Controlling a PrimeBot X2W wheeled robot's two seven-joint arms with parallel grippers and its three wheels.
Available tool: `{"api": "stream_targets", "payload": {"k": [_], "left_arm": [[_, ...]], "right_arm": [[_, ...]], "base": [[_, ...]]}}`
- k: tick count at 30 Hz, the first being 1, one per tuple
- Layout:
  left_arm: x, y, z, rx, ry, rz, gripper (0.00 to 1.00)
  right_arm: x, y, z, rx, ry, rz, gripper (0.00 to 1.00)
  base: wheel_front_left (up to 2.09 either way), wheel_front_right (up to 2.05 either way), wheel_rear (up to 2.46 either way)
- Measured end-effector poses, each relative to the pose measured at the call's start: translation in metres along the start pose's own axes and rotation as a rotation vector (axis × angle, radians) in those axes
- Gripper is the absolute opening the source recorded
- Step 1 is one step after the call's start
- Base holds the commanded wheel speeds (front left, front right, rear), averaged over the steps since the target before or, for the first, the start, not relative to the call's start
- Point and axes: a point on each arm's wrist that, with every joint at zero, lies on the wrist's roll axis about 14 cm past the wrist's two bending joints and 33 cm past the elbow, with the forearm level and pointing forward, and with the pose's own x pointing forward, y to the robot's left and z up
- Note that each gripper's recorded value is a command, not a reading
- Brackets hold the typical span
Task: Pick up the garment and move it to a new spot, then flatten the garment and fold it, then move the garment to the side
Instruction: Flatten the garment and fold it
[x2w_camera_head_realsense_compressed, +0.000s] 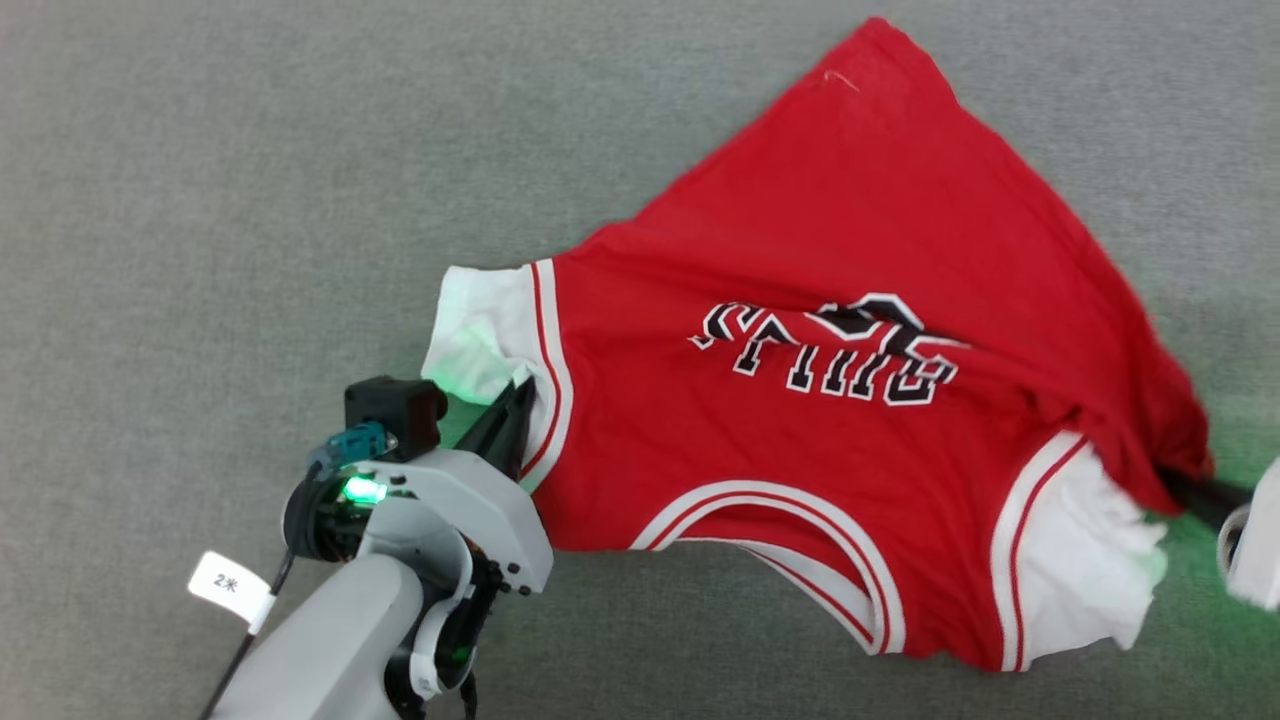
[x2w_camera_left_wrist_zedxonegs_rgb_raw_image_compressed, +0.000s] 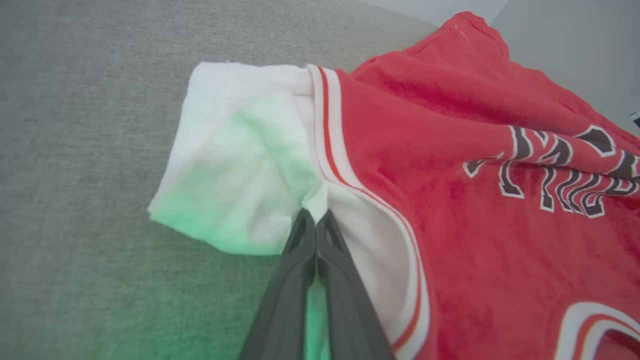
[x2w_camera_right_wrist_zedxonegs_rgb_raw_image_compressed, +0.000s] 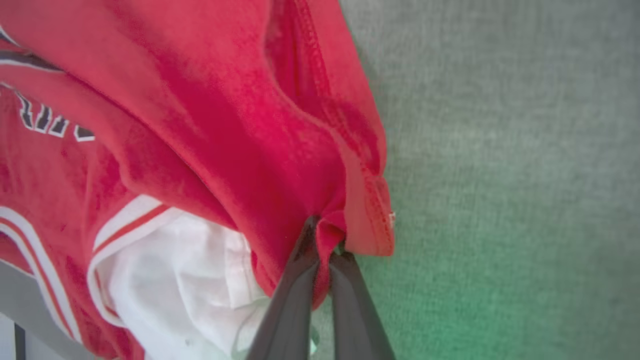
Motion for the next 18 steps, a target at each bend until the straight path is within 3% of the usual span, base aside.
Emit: {"api": "stream_targets", "payload": {"k": [4,13,14,15,16,18], "left_arm": [[0.001,-0.005,0.0,0.0,0.003,-0.011,0.0],[0.002,-0.007,-0.002,-0.002,0.015,-0.011,0.0],[0.001,-0.007,-0.002,-0.001,0.016,-0.01,0.0],[0.0,-0.006,-0.002,0.001,0.017,-0.009,0.0],[0.0,-0.006,-0.002,0.004,0.017,-0.007,0.0],[-0.003,-0.004,0.0,0.009,0.013,-0.004,0.0]], "right_arm": [[-0.001,0.001,-0.022,0.059,0.025,0.0,0.0],[0.021,-0.004,-0.033,0.117,0.053,-0.046,0.0],[0.022,-0.005,-0.033,0.103,0.052,-0.054,0.32],[0.024,-0.005,-0.032,0.103,0.051,-0.057,0.8],[0.024,-0.005,-0.031,0.102,0.05,-0.061,1.0],[0.024,-0.002,-0.027,0.085,0.049,-0.059,1.0]], "base": [[0.0,0.0,0.0],[0.0,0.0,0.0],[0.0,0.0,0.0],[0.0,0.0,0.0],[0.0,0.0,0.0],[0.0,0.0,0.0]]}}
